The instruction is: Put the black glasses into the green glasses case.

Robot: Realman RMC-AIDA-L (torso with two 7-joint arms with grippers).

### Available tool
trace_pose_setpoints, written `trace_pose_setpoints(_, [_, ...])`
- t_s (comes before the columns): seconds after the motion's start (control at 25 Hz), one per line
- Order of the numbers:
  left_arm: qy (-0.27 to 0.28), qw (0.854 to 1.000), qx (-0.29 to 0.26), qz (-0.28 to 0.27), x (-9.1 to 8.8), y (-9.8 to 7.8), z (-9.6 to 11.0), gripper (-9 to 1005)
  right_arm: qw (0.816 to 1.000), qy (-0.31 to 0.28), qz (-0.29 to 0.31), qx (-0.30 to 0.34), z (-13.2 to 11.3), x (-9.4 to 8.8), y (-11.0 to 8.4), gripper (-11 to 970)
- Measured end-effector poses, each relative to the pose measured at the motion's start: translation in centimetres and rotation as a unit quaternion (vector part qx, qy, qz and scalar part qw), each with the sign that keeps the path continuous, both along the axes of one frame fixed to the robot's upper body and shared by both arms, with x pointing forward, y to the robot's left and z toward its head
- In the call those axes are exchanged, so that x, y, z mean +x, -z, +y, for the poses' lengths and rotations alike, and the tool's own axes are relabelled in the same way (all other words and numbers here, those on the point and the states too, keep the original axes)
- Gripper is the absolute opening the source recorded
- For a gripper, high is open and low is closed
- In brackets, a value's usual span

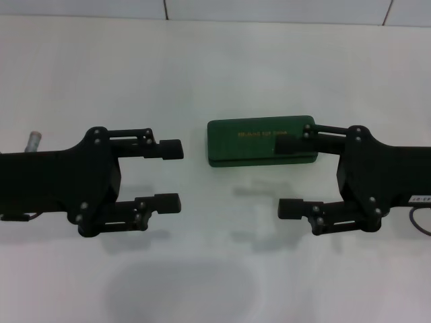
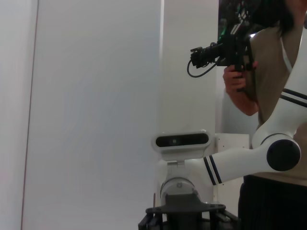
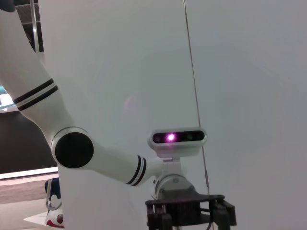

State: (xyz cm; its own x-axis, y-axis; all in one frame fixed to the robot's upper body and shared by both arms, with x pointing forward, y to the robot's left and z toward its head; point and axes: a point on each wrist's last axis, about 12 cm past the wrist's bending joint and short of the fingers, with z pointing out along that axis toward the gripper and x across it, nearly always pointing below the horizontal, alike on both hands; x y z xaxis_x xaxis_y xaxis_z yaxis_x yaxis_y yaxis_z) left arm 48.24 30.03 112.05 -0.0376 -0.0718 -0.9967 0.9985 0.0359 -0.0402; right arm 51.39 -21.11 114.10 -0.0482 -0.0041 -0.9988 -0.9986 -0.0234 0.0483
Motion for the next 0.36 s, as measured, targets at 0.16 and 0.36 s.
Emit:
trace_pose_setpoints(0.16, [-0.004,1.0,0.001,-0.003,-0.11,0.14,0.05,619,1.0,-0.003,-0.006,0.0,0.08,0.09,-0.23,802])
trace_pose_setpoints(0.36, [-0.003,1.0,0.004,-0.002,-0.11,0.22,0.01,619,1.0,-0.004,-0.009,0.001,0.05,0.1,-0.38,802])
